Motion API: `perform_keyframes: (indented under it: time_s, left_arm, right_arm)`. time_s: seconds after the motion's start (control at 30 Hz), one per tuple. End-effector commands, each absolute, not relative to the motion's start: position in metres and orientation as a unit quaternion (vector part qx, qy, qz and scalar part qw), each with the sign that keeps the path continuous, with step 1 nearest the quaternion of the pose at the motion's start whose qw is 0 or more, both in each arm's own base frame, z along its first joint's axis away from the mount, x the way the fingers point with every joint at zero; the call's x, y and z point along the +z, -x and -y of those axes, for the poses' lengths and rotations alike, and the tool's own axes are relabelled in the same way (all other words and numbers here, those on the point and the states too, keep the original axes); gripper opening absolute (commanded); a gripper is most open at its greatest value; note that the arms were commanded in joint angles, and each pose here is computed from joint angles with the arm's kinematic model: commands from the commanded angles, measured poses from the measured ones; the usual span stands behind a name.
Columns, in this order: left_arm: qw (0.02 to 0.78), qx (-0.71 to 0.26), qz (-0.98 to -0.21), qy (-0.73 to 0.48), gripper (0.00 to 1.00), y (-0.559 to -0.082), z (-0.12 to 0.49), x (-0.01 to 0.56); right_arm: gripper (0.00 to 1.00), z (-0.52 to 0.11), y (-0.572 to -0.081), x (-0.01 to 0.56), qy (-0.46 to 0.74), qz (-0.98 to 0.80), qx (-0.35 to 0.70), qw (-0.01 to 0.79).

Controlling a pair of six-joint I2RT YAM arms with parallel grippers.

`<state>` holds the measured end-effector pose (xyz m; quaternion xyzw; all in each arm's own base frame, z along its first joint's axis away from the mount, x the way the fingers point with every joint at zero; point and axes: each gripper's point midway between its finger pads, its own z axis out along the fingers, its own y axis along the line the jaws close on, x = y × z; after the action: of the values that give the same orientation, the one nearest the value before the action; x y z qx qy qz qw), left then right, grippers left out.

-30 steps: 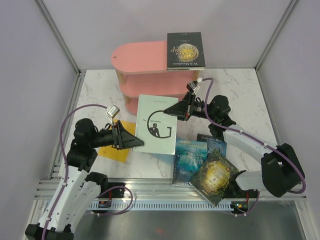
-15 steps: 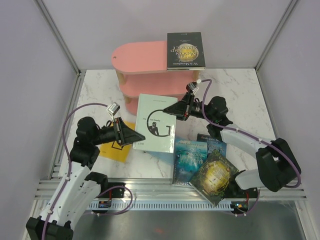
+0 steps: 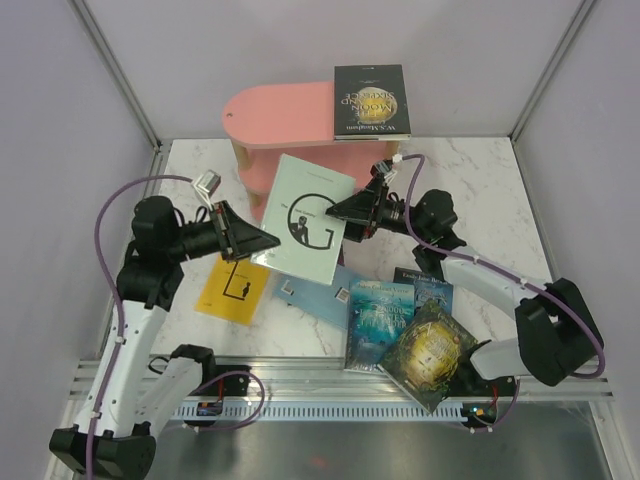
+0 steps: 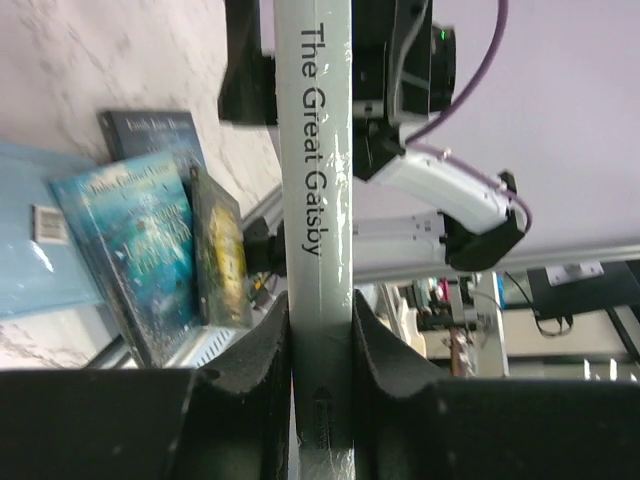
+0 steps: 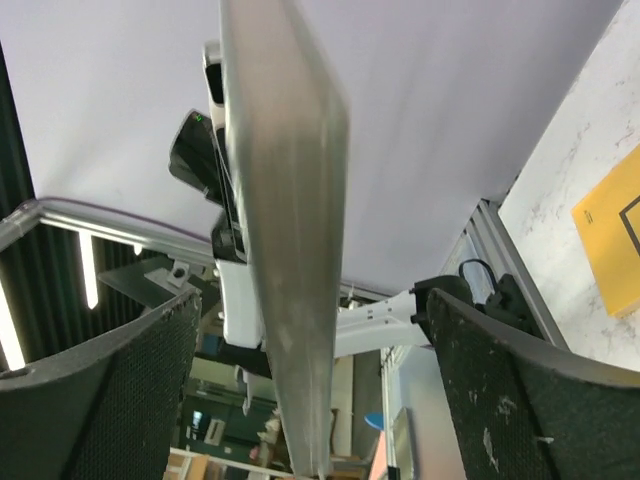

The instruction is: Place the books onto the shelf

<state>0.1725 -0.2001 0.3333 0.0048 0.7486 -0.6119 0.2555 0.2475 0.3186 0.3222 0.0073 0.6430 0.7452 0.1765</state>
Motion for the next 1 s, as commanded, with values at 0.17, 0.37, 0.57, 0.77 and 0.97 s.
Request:
perform_keyframes:
  time_s: [0.17, 0.37, 0.57, 0.77, 0.97]
  left_arm:
    - [0.362, -0.557, -0.747, -0.041, 0.02, -0.182, 0.171, 0.394]
    - [0.412, -0.524, -0.744, -0.047, 0.02, -0.196, 0.162, 0.434]
    - [0.442, -0.525, -0.725, -0.053, 0.02, -0.225, 0.159, 0.491]
    - [0.479, -0.523, -0.705, -0.024, 0.02, -0.280, 0.140, 0.524]
    - [0.492, -0.534, -0.685, 0.060, 0.02, -0.346, 0.120, 0.523]
  right_arm:
    - [0.98, -0.300, -0.217, 0.328, 0.046, -0.680, 0.700, 0.211]
    - [0.98, -0.283, -0.190, 0.306, 0.061, -0.716, 0.663, 0.209]
    - [0.98, -0.273, -0.173, 0.282, 0.041, -0.728, 0.658, 0.190]
    - [0.98, -0.270, -0.173, 0.276, 0.030, -0.730, 0.655, 0.193]
    - [0.98, -0.269, -0.171, 0.273, 0.027, -0.732, 0.653, 0.192]
